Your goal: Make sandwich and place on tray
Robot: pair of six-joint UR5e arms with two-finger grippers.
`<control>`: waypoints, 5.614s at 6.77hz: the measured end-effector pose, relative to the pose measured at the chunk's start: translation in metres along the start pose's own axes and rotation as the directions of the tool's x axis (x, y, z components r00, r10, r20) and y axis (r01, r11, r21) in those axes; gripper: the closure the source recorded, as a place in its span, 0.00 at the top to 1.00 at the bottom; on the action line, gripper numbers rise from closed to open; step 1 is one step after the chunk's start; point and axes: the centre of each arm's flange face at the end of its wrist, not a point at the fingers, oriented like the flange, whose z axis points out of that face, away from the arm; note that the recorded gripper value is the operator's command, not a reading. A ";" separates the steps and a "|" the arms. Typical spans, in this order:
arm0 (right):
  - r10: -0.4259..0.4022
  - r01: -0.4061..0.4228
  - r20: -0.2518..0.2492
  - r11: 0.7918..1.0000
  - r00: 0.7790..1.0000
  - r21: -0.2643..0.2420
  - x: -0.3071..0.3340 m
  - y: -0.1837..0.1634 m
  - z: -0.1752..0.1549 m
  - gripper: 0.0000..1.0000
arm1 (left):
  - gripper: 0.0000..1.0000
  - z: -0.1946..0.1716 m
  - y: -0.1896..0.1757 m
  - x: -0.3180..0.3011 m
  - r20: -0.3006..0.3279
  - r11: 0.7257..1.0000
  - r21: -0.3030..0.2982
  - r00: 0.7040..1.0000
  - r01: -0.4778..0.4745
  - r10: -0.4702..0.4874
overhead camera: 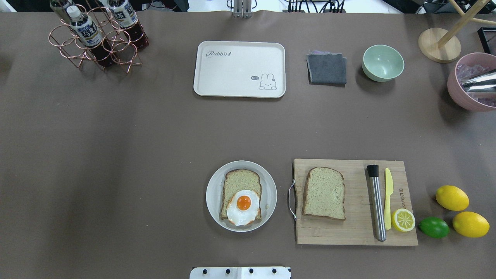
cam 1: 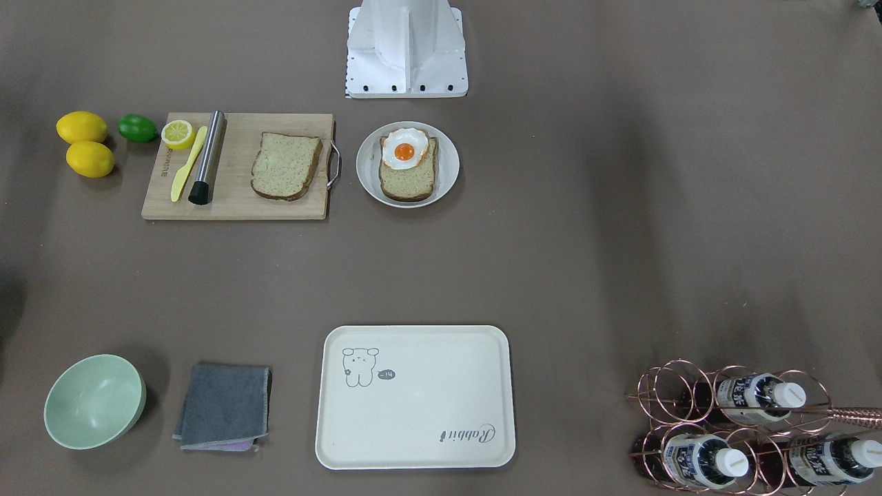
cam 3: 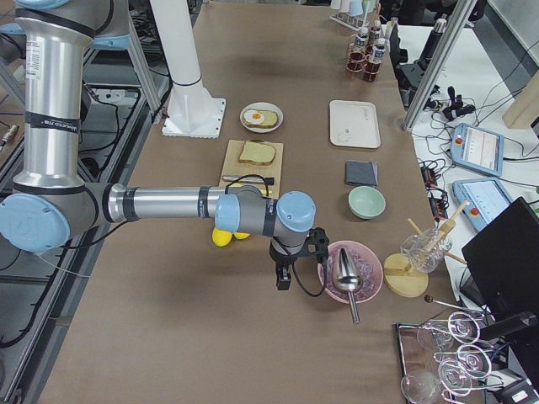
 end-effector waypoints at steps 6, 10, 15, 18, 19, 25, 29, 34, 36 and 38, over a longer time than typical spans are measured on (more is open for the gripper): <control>-0.183 0.179 -0.008 0.955 0.983 0.236 -0.068 -0.022 -0.063 1.00 | 0.98 -0.078 -0.070 0.074 0.077 0.975 0.197 0.993 -0.100 0.087; -0.110 0.083 0.102 0.967 0.989 0.241 -0.135 -0.039 -0.034 1.00 | 0.98 -0.035 -0.121 0.194 -0.058 0.961 0.266 0.996 0.079 -0.066; 0.166 -0.191 0.131 0.960 0.977 0.207 -0.316 -0.037 0.054 0.99 | 0.98 0.034 -0.124 0.364 -0.280 0.941 0.225 0.942 0.251 -0.184; 0.224 -0.258 0.181 0.945 0.958 0.200 -0.434 0.004 0.095 1.00 | 0.98 0.085 -0.126 0.477 -0.323 0.935 0.200 0.920 0.294 -0.220; 0.221 -0.260 0.199 0.945 0.955 0.200 -0.459 0.015 0.101 1.00 | 0.98 0.097 -0.122 0.508 -0.337 0.937 0.181 0.914 0.300 -0.228; 0.253 -0.318 0.282 0.923 0.926 0.218 -0.531 0.088 0.147 0.79 | 0.98 0.116 -0.113 0.554 -0.337 0.932 0.211 0.917 0.293 -0.212; 0.287 -0.366 0.331 0.907 0.899 0.209 -0.502 0.107 0.160 0.76 | 0.98 0.123 -0.110 0.561 -0.328 0.931 0.224 0.922 0.288 -0.206; 0.291 -0.372 0.324 0.901 0.900 0.223 -0.488 0.114 0.179 0.65 | 0.98 0.126 -0.108 0.566 -0.325 0.932 0.225 0.924 0.284 -0.203; 0.282 -0.364 0.322 0.903 0.904 0.229 -0.493 0.121 0.184 0.31 | 0.98 0.126 -0.108 0.566 -0.325 0.933 0.224 0.924 0.283 -0.202; 0.281 -0.364 0.325 0.902 0.903 0.231 -0.499 0.125 0.187 0.00 | 0.98 0.127 -0.107 0.566 -0.325 0.933 0.224 0.924 0.282 -0.202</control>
